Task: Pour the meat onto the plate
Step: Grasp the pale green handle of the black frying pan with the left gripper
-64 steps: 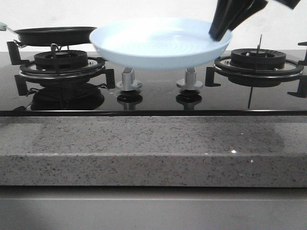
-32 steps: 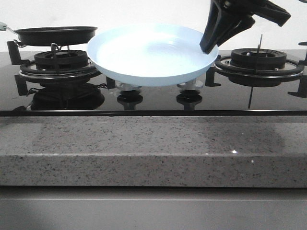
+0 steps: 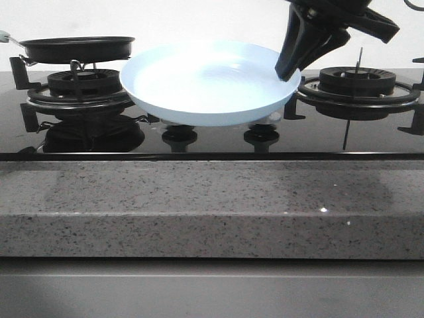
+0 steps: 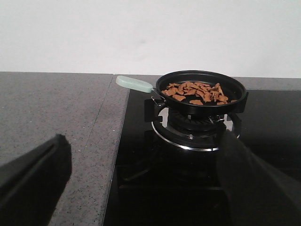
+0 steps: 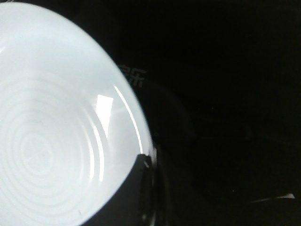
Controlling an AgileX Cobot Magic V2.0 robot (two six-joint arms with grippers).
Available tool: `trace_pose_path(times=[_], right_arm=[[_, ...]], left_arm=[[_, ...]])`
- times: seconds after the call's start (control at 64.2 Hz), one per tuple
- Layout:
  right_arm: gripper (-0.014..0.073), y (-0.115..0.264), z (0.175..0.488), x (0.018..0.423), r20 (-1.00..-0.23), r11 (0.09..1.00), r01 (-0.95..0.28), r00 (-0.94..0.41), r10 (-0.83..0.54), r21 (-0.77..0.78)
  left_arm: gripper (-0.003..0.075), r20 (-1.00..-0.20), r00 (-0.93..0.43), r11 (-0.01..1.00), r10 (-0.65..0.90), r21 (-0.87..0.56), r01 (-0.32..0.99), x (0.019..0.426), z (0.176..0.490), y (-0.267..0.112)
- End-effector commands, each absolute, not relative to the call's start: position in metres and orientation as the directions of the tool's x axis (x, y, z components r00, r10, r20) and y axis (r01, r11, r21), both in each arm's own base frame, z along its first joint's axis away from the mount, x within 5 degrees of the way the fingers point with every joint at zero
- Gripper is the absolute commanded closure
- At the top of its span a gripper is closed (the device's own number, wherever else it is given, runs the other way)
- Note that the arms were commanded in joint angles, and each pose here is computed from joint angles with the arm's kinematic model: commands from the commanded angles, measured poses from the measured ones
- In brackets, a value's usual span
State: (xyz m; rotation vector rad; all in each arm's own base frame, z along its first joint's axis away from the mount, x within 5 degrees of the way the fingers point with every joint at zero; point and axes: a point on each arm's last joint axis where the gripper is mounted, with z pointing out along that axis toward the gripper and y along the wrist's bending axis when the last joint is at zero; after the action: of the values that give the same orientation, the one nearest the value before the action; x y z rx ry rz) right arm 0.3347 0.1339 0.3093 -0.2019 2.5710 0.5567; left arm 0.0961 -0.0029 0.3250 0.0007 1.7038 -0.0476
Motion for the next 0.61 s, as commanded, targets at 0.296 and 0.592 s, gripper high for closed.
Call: trace_pose_path(times=[0.296, 0.592], right_arm=[[0.0663, 0.133, 0.3323, 0.329, -0.553, 0.889, -0.264, -0.833, -0.015, 0.373], [0.0663, 0.133, 0.3323, 0.329, -0.553, 0.889, -0.264, -0.833, -0.015, 0.373]], left_arm=[[0.0104, -0.998, -0.036, 0.998, -0.048, -0.049, 0.03, 0.0972, 0.3429, -0.003], [0.0104, -0.995, -0.04, 0.995, -0.089, -0.091, 0.038, 0.0971, 0.3427, -0.0038]])
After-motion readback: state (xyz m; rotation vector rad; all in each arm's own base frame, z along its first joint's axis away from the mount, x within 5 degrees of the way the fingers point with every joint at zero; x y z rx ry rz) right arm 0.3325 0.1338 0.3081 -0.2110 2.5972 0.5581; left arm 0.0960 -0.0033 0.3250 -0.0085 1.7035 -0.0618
